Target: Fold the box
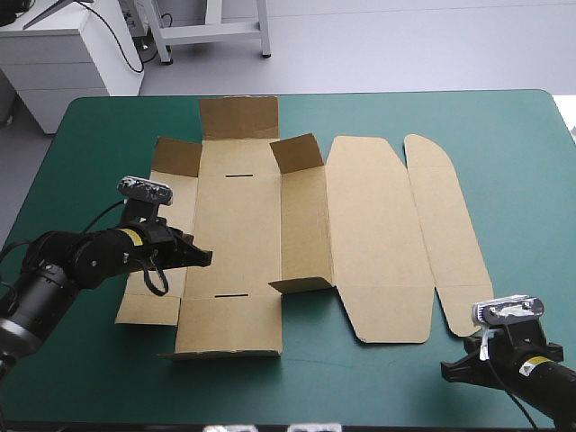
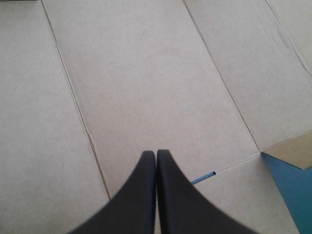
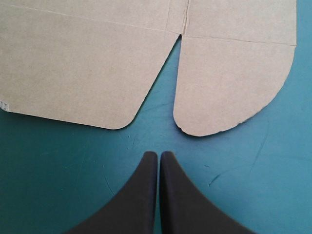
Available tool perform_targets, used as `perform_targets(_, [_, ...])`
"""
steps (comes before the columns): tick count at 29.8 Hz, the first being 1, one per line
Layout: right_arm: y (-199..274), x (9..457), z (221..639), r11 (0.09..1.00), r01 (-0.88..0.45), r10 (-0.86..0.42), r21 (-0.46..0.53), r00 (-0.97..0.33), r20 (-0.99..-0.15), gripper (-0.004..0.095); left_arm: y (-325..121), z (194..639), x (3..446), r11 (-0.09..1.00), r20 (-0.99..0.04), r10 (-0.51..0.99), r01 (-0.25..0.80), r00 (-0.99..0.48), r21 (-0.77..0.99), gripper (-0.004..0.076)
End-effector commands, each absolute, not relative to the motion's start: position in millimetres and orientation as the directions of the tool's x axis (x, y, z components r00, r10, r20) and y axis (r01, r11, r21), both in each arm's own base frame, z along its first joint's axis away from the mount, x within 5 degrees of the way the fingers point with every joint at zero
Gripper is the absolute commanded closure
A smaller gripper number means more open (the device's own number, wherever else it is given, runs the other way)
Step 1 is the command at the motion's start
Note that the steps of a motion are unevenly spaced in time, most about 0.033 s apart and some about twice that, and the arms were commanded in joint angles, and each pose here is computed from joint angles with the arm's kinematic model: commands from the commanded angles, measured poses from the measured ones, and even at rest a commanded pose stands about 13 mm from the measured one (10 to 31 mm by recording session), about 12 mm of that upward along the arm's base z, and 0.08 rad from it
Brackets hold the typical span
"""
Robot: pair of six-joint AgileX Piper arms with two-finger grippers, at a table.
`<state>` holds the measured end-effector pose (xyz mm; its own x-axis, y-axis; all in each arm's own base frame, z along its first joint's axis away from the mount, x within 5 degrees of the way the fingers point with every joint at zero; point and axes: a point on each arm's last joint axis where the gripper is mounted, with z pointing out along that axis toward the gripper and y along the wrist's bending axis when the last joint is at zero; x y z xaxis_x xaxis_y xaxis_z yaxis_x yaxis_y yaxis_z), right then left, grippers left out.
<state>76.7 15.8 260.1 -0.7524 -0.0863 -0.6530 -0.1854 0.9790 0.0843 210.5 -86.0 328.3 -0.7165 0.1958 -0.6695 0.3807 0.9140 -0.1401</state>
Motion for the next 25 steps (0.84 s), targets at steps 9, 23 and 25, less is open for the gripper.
perform_targets(9, [16.4,80.7,271.9,0.979,-0.186,-0.074,0.085,-0.709,-0.702,0.0909,-33.7,343.5,238.3,0.976,-0.706,-0.015,0.142,-0.708,-0.164,0.0732])
perform_targets(23, [16.4,80.7,271.9,0.979,-0.186,-0.074,0.085,-0.709,-0.702,0.0909,41.9,336.9,237.6,0.988,-0.674,-0.156,-0.100,-0.722,-0.121,0.0732])
perform_targets(25, [16.4,80.7,271.9,0.979,-0.186,-0.074,0.085,-0.709,-0.702,0.0909,47.8,331.2,240.6,0.982,-0.651,-0.182,-0.107,-0.737,-0.153,0.0732])
